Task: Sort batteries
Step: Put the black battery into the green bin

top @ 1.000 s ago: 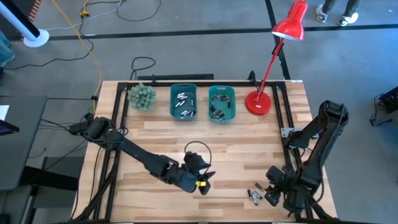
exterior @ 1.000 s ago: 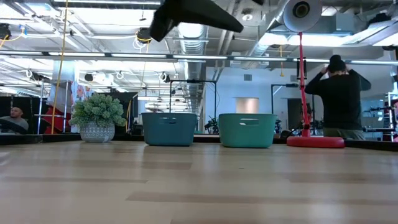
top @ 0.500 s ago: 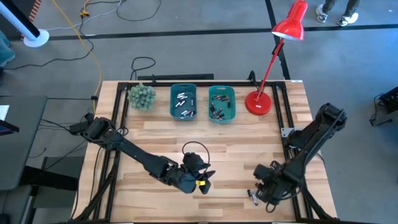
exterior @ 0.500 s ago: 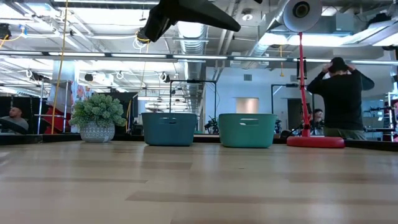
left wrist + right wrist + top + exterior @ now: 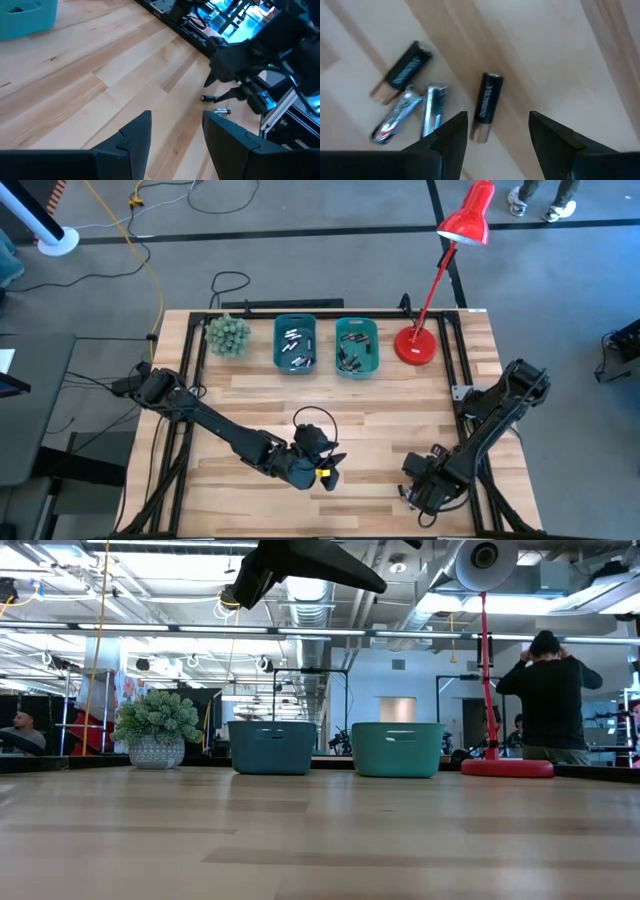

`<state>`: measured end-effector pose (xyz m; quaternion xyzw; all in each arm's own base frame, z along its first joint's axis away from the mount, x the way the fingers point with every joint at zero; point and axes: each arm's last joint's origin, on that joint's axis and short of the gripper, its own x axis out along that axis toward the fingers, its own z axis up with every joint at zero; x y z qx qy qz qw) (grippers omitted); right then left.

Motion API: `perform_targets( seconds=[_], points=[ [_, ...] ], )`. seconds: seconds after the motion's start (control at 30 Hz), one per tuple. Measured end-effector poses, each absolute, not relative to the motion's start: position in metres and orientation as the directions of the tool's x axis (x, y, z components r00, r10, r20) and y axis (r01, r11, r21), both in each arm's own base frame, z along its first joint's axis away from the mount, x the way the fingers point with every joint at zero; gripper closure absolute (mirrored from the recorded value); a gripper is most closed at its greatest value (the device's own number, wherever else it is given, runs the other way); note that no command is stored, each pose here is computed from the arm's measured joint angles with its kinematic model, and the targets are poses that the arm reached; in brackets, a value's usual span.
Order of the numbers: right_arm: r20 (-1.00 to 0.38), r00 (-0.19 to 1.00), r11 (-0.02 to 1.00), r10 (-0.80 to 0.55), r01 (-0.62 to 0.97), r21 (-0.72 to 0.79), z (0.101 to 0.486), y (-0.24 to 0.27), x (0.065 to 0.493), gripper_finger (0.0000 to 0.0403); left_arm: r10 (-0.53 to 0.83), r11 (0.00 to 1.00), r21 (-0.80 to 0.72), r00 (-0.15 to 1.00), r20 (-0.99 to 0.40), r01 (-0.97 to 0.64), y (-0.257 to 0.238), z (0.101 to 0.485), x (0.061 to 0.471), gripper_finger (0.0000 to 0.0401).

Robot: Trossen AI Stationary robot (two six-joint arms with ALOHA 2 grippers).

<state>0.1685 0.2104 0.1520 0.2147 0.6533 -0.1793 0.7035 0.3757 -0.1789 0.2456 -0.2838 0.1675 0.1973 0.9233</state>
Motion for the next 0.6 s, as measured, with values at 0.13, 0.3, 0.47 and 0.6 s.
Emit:
perform_targets(
  seconds=[0.13,0.3,0.47,0.6],
  points=[
    [-0.998,0.059,0.857,-0.001,0.515,0.030,0.142,0.211,0.171,0.0184,0.271,0.765,-0.451,0.865,-0.422,-0.459,-0.178,0.246,0.376,0.0231],
    [-0.999,0.042,0.874,-0.015,0.486,0.008,0.137,0.208,0.177,0.0237,0.275,0.800,-0.398,0.864,-0.422,-0.449,-0.177,0.245,0.377,0.0231],
    [-0.999,0.032,0.873,-0.019,0.488,-0.001,0.137,0.202,0.182,0.0322,0.270,0.856,-0.306,0.864,-0.426,-0.418,-0.175,0.245,0.378,0.0231],
    [-1.000,0.024,0.877,-0.020,0.480,-0.006,0.137,0.200,0.184,0.0373,0.266,0.888,-0.241,0.864,-0.428,-0.392,-0.175,0.245,0.378,0.0231]
  ],
)
